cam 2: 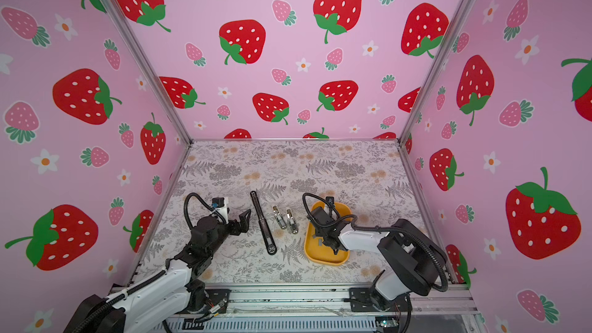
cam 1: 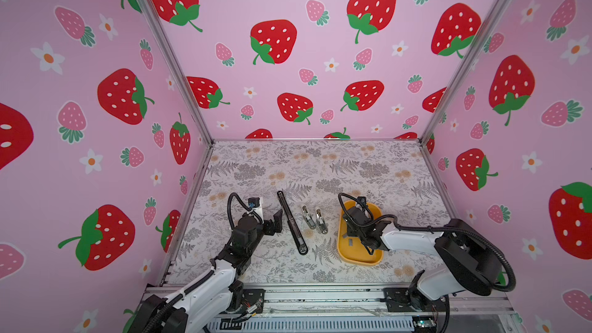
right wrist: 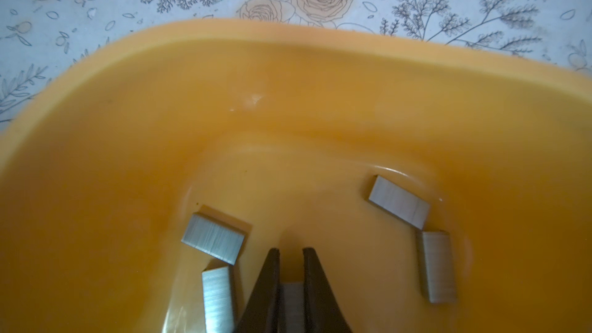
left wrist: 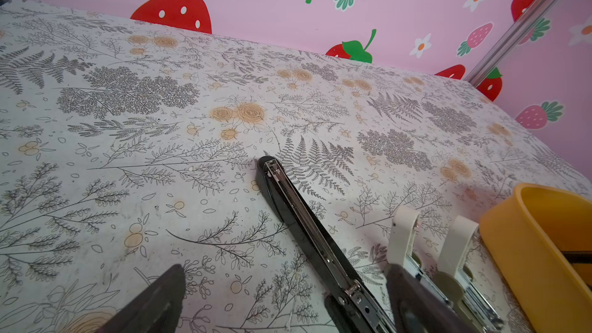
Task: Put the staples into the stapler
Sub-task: 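Close the right gripper on the silver staple strip, then lift the strip and carry it over the second beige mini stapler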
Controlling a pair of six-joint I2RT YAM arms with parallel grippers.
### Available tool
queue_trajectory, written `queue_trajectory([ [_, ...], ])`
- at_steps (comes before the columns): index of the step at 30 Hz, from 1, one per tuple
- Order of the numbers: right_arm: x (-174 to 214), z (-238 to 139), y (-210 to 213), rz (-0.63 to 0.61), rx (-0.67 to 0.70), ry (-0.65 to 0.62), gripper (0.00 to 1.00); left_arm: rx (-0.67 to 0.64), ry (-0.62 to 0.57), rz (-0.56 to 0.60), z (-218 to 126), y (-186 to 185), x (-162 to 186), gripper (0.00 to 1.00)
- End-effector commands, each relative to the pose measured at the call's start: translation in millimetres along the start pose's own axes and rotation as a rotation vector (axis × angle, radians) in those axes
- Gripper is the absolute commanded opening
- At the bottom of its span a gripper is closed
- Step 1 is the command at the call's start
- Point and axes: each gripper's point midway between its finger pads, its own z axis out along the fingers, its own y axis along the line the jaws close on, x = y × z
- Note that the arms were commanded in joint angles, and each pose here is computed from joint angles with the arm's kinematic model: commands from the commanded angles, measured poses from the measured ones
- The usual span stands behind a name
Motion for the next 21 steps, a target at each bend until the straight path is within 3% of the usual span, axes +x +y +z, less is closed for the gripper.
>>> queue_trajectory([
  [1, 30.9, 3.9, -14.9, -0.044, 0.05, 0.107, 0.11, 0.009, -0.035, 0.004, 1.1, -5.1, -15.6, 0.99],
  [21, -45.6, -63.2, 20.5, -0.033, -0.159, -0.112, 0.09, -0.006, -0.04, 0.008, 2.6, -2.9, -16.5, 0.99],
])
